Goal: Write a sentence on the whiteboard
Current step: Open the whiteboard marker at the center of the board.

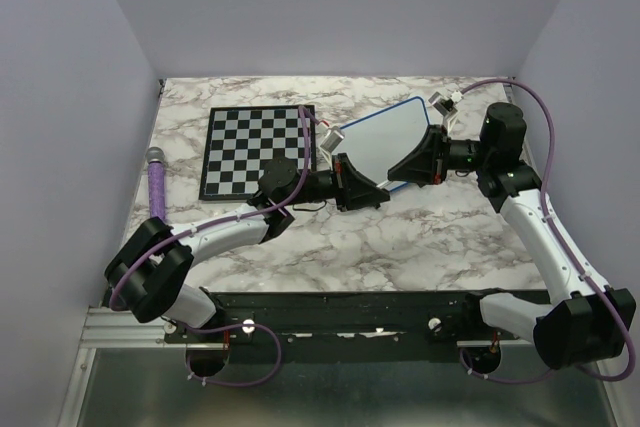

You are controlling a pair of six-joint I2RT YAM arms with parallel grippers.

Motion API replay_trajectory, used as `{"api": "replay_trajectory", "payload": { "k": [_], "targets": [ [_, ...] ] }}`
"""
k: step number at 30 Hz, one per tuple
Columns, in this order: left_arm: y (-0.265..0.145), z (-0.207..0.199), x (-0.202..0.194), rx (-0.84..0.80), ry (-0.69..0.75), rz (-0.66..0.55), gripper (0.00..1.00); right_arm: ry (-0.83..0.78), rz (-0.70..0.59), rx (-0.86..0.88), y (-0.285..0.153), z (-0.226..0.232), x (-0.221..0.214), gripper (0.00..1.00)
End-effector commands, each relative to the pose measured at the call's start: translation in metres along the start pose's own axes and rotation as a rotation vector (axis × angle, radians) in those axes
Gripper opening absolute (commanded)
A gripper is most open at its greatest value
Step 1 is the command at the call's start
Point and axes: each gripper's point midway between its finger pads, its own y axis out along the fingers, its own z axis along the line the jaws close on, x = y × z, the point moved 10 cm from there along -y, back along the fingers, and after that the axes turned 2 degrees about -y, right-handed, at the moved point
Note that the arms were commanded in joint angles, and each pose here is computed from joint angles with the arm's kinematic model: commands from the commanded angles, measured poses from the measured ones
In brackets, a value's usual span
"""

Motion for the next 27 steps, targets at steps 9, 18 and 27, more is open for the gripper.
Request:
{"api": "replay_trajectory", "payload": {
  "k": [9,18,27],
  "targets": [
    [-0.010,-0.001,-0.001,0.018,0.054,0.016,0.00,-0.137,-0.013,-0.004,-0.004,0.006,0.010,0.89],
    [-0.056,0.010,-0.019,0.424,0.220,0.227,0.00,-0.473,-0.026,-0.319,-0.043,0.008,0.040,1.00],
    [-0.075,-0.013,-0.026,0.379,0.270,0.303,0.00,-0.590,0.079,0.024,-0.015,-0.003,0.000,1.00]
  ]
}}
